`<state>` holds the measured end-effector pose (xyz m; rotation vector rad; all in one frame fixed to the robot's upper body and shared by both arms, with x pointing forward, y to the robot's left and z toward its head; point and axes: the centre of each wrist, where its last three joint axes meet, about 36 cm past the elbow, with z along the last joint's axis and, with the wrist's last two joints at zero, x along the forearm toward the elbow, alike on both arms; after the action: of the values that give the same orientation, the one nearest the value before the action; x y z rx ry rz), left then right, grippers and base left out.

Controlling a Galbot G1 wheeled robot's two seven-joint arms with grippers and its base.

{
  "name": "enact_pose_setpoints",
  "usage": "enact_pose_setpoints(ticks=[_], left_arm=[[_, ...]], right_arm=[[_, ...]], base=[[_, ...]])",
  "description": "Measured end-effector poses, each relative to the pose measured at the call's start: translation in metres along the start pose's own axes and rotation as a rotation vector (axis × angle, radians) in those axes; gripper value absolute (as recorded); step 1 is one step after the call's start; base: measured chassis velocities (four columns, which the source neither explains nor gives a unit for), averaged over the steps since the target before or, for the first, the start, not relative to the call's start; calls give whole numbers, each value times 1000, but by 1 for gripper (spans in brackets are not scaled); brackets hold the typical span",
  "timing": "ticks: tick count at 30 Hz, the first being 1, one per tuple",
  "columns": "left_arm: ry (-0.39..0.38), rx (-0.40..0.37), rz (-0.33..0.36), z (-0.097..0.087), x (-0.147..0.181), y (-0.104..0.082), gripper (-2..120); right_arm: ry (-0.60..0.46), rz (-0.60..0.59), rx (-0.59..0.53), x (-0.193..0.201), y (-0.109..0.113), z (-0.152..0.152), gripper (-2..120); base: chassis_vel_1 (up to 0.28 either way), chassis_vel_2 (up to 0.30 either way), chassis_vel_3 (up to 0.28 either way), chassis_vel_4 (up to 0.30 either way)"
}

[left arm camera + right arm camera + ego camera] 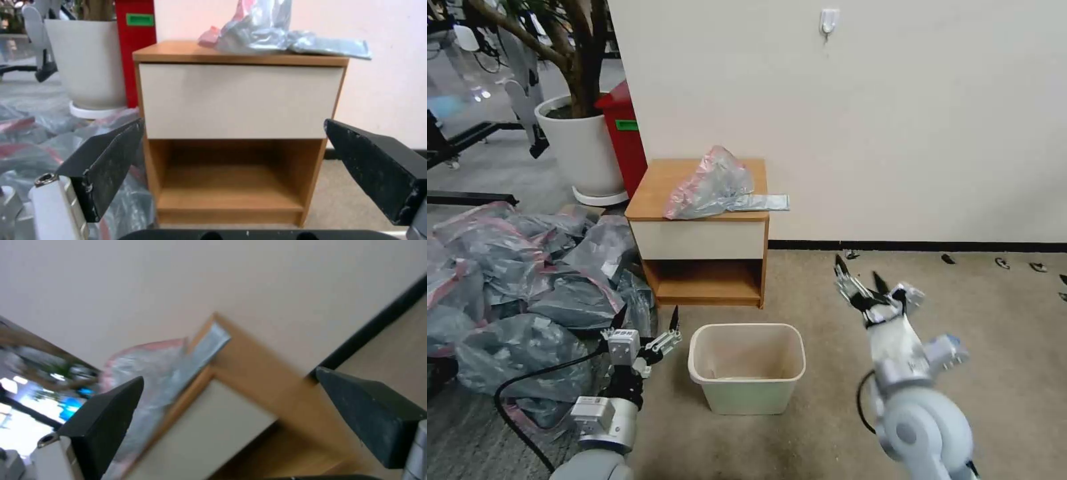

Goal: Pick up the garbage bag from the table and place it over the trash can.

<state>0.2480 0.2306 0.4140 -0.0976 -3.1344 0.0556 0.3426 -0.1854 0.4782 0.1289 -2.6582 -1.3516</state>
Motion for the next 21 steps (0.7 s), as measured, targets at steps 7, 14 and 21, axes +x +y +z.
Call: enact_pose_setpoints(ticks=[7, 14, 21], left_arm=[[-14, 3, 2, 5, 3, 4, 100], [-8, 12, -10, 10, 8, 3, 100], [-11, 6, -31, 8, 13, 6, 100]], right_arm=[[123, -32, -218, -46, 13, 13, 99], [167, -36, -262, -102, 24, 33, 99], [109, -46, -236, -170, 34, 26, 99]], base=[[0, 0, 0, 0], [0, 0, 0, 0], [0, 0, 0, 0]])
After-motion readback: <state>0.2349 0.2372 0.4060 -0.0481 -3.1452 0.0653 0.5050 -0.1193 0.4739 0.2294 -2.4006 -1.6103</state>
